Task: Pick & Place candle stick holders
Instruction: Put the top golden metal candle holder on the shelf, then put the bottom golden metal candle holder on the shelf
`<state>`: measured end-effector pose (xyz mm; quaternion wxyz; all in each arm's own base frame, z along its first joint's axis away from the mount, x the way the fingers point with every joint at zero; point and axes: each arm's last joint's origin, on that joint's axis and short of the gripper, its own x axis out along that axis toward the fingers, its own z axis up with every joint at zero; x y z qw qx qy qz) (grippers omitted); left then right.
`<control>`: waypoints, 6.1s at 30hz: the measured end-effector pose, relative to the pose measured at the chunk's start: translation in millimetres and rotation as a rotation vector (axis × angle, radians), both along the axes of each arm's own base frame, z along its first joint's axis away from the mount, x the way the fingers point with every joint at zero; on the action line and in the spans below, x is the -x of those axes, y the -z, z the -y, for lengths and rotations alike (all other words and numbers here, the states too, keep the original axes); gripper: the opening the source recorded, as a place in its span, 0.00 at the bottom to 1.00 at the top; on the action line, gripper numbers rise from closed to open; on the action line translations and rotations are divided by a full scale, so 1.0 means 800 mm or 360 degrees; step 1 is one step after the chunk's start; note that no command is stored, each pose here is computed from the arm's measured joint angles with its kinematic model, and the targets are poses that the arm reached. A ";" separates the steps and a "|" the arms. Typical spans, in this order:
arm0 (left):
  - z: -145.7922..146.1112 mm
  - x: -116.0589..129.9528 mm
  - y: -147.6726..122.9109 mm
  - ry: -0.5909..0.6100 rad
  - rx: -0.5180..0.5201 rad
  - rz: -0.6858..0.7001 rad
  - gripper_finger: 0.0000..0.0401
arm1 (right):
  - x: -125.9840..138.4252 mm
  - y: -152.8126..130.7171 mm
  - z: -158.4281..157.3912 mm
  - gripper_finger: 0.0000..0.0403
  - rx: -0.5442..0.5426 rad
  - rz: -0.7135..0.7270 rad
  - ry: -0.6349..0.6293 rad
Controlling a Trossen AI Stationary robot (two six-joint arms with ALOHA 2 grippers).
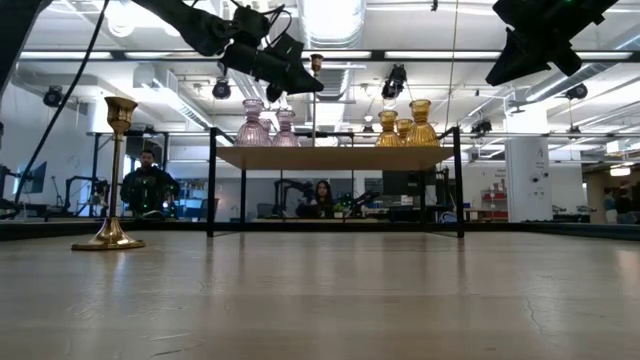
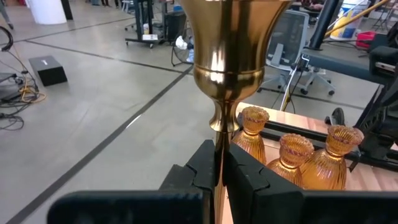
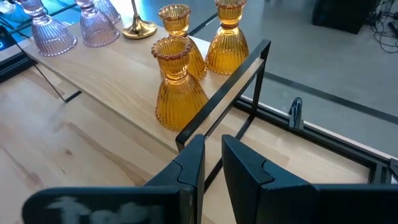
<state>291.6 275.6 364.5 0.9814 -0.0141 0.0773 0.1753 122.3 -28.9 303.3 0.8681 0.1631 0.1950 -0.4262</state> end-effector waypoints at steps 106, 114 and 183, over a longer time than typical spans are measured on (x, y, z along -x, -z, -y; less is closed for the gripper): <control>0.284 0.271 0.069 -0.0380 0.0530 0.0352 0.46 | 0.035 -0.150 -0.026 0.06 -0.0066 -0.0083 -0.0933; 0.271 0.251 0.121 -0.0439 0.0557 0.0389 0.46 | 0.046 -0.160 -0.037 0.02 -0.0311 -0.0314 -0.1074; 0.304 0.237 0.177 -0.0790 -0.0175 -0.0277 0.46 | 0.101 0.012 -0.058 0.02 -0.0599 -0.0239 -0.1979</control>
